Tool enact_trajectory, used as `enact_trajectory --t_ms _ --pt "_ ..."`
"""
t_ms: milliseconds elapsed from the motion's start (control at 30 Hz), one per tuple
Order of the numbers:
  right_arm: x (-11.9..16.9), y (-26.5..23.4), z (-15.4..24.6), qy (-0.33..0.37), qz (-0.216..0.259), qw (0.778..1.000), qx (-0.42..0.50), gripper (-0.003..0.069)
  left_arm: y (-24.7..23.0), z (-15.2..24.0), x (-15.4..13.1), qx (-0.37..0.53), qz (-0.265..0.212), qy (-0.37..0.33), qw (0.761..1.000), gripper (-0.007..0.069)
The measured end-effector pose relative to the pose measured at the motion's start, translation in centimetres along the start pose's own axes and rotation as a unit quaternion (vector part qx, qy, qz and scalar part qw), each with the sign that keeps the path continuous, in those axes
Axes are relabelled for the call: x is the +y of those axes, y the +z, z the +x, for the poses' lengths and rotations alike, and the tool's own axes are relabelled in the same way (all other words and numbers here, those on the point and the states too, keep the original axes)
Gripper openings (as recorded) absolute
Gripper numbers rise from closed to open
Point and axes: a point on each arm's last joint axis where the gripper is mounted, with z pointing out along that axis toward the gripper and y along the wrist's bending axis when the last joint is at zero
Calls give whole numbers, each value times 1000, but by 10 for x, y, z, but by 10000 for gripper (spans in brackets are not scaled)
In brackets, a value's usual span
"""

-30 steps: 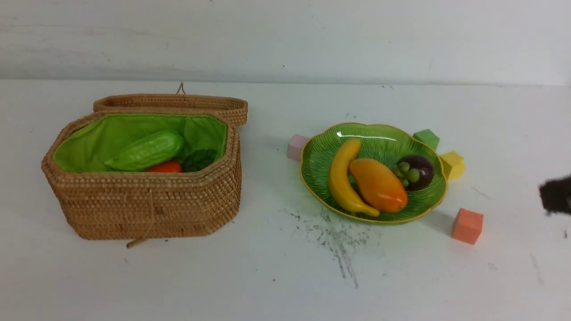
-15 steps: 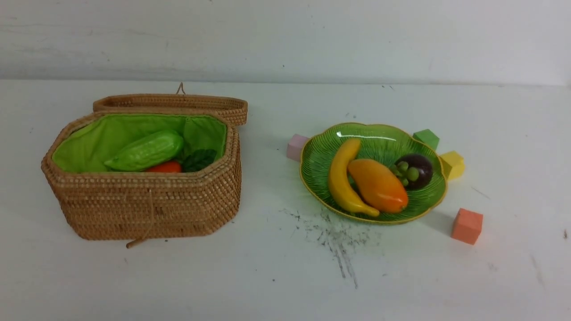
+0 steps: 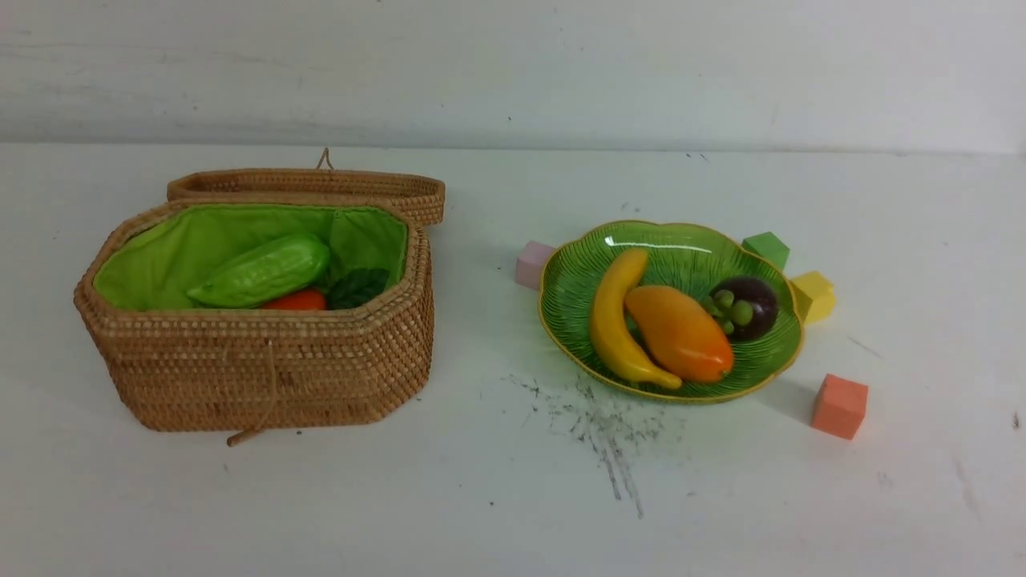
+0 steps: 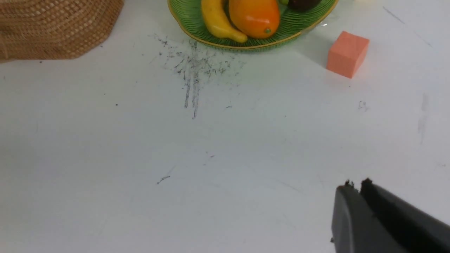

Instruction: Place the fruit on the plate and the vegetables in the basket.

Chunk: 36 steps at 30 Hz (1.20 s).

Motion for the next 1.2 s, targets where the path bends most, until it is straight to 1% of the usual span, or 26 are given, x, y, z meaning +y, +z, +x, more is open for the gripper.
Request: enact_trajectory --t_ms 100,167,200,233,300,333,367,400,500,700,1200 --pt "-5 -2 1 -13 26 996 -89 -7 0 1 0 5 -1 0 1000 -13" --pt "-8 -1 9 -17 34 988 -147 -18 0 1 0 6 -1 0 1000 -13" --pt "-11 3 18 -21 41 984 -174 -18 0 1 0 7 -2 0 1000 -13" --pt "-12 6 22 -22 43 983 -179 -19 0 1 0 7 -2 0 1000 -13" --pt "-20 22 51 -35 61 975 -212 -18 0 1 0 7 -2 0 1000 -13" --pt "-24 34 69 -33 67 974 -213 -18 0 1 0 7 -2 0 1000 -13" --pt "-25 38 75 -32 68 975 -210 -18 0 1 0 7 -2 0 1000 -13" --pt "-31 54 96 -24 75 975 -209 -18 0 1 0 8 -2 0 1000 -13" --pt "-36 68 115 -8 84 979 -184 -18 0 1 0 8 -2 0 1000 -13" --pt "-39 70 121 -10 102 983 -152 -18 0 2 0 9 -2 0 1000 -10" --pt "-40 70 121 -12 104 983 -150 -14 0 2 0 9 -2 0 1000 -2"
